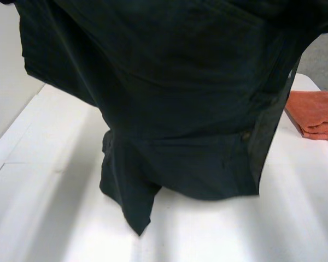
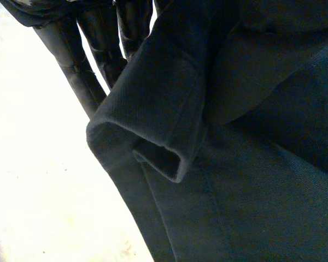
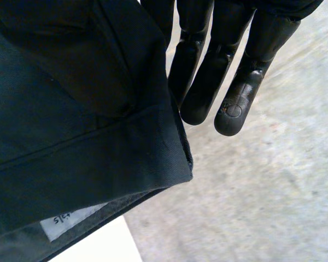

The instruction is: Fold the laundry.

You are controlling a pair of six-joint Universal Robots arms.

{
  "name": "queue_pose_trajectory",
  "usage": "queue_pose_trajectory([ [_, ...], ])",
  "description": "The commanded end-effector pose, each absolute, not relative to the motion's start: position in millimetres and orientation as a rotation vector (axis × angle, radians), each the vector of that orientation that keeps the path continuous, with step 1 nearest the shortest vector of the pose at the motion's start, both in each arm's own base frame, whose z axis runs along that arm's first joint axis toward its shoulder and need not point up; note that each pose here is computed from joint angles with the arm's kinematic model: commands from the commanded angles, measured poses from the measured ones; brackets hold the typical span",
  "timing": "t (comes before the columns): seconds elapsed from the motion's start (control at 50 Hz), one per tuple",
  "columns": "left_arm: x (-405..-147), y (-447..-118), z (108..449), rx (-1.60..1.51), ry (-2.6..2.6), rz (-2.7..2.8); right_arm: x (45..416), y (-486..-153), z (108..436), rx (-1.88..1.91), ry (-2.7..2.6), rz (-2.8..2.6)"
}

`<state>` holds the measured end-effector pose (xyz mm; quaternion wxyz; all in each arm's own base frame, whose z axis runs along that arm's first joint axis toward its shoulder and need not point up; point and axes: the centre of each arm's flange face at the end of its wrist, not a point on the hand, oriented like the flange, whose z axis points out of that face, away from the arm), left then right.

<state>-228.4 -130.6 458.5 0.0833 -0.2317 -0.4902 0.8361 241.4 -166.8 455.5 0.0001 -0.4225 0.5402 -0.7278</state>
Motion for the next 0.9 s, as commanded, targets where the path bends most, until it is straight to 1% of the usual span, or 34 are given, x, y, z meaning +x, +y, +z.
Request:
queue_pose_trajectory([
  [0.02, -249, -195, 410, -0.768, -1.713, 2.377, 263, -222, 405, -1.379, 1.857, -2.069],
  [0.06, -251, -211, 402, -0.773, -1.751, 2.365, 267, -238, 393, -1.377, 1.9, -2.034],
  [0.08, -254, -220, 397, -0.778, -1.771, 2.353, 273, -257, 375, -1.381, 1.951, -1.989],
  [0.1, -260, -238, 387, -0.777, -1.791, 2.345, 276, -265, 368, -1.382, 1.968, -1.976],
  [0.14, -267, -256, 375, -0.778, -1.8, 2.341, 285, -286, 348, -1.375, 2.009, -1.964],
  [0.2, -284, -285, 354, -0.782, -1.776, 2.349, 293, -310, 331, -1.345, 2.039, -2.006],
  [0.22, -288, -292, 347, -0.783, -1.767, 2.35, 298, -327, 321, -1.315, 2.052, -2.064],
  [0.24, -292, -300, 341, -0.786, -1.751, 2.355, 301, -335, 316, -1.296, 2.054, -2.103],
  [0.3, -309, -340, 308, -0.784, -1.707, 2.38, 312, -369, 306, -1.187, 2.002, -2.311],
  [0.34, -314, -352, 295, -0.783, -1.692, 2.389, 319, -386, 299, -1.12, 1.947, -2.43],
  [0.36, -318, -362, 283, -0.781, -1.676, 2.399, 322, -392, 296, -1.097, 1.924, -2.467],
  [0.44, -326, -378, 262, -0.772, -1.603, 2.43, 333, -414, 272, -1.062, 1.839, -2.547],
  [0.5, -328, -380, 260, -0.762, -1.558, 2.457, 337, -421, 248, -1.114, 1.869, -2.519],
  [0.54, -329, -380, 260, -0.749, -1.54, 2.475, 337, -421, 242, -1.128, 1.901, -2.498],
  [0.62, -328, -375, 256, -0.752, -1.57, 2.456, 335, -412, 243, -1.156, 1.966, -2.431],
  [0.66, -326, -370, 258, -0.75, -1.578, 2.453, 331, -407, 250, -1.162, 2.002, -2.402],
  [0.74, -318, -352, 270, -0.737, -1.621, 2.443, 318, -396, 261, -1.177, 2.098, -2.332],
  [0.76, -313, -343, 273, -0.734, -1.656, 2.429, 315, -392, 263, -1.187, 2.123, -2.307],
  [0.82, -306, -327, 276, -0.738, -1.727, 2.391, 303, -370, 269, -1.241, 2.218, -2.177],
  [0.84, -303, -311, 277, -0.756, -1.778, 2.347, 301, -363, 269, -1.264, 2.237, -2.134],
  [0.86, -302, -302, 277, -0.769, -1.804, 2.323, 299, -356, 267, -1.29, 2.261, -2.083],
  [0.88, -302, -292, 278, -0.784, -1.825, 2.294, 294, -342, 259, -1.343, 2.307, -1.962],
  [0.9, -301, -283, 278, -0.8, -1.848, 2.265, 292, -335, 255, -1.366, 2.323, -1.906],
])
